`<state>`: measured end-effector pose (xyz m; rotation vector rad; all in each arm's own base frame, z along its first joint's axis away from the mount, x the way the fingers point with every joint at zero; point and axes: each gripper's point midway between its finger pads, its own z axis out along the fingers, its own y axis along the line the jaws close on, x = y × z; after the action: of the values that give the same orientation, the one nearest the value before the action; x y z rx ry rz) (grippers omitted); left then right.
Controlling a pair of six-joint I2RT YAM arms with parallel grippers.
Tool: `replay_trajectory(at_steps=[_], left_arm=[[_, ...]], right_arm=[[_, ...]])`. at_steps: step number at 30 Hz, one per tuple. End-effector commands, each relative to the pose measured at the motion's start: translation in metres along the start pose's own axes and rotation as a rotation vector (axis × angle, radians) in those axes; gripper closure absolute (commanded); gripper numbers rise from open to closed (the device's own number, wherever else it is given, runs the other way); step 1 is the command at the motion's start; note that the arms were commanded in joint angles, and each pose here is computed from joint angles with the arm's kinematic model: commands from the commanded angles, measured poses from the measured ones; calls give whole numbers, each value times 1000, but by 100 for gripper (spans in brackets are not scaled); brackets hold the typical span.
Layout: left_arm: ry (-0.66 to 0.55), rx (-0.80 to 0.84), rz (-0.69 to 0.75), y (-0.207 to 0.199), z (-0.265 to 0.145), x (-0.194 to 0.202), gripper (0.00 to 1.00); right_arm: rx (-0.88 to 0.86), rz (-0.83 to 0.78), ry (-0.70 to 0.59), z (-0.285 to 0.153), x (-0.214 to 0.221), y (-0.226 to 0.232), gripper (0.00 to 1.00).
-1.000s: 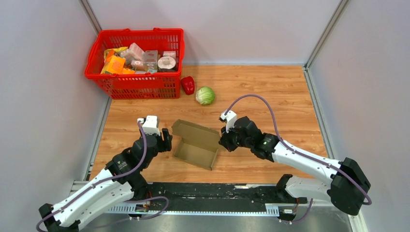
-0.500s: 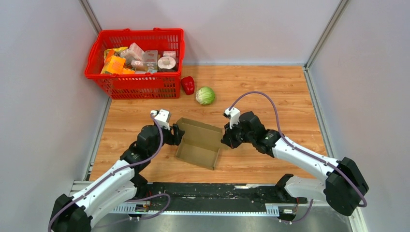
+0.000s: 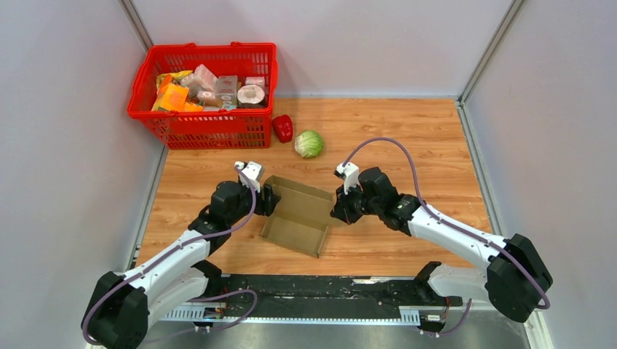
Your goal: Fold the paper box
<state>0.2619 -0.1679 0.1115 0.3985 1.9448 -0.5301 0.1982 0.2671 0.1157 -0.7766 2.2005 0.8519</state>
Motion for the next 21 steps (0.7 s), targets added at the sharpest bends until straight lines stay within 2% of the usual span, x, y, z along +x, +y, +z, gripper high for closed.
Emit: replay_trajectory(at_steps=[1,8,9,12,14,18,21], left_arm=[[-108,44,59,-7,0,-32,35],[-102,51,33,-10,-4,-33,55],[-115,45,28,-10,-7,-37,67],[-139,12,-3,-6,-12,-43,81],[-158,-30,-40,0,-14,-46,84],[-181,-94,-79,8,-14,-51,99],[-177,-161,-76,11,-12,-51,100]], right_arm=[[-21,-41,-60,1,-27,6,100],[48,-16,-81,0,-38,-2,100],[90,0,-91,0,-41,-8,100],[171,22,-135,-1,-54,-13,100],[186,62,-161,2,-60,-7,100],[352,128,-255,7,-79,-14,97],[420,176,-280,16,-86,-10,96]])
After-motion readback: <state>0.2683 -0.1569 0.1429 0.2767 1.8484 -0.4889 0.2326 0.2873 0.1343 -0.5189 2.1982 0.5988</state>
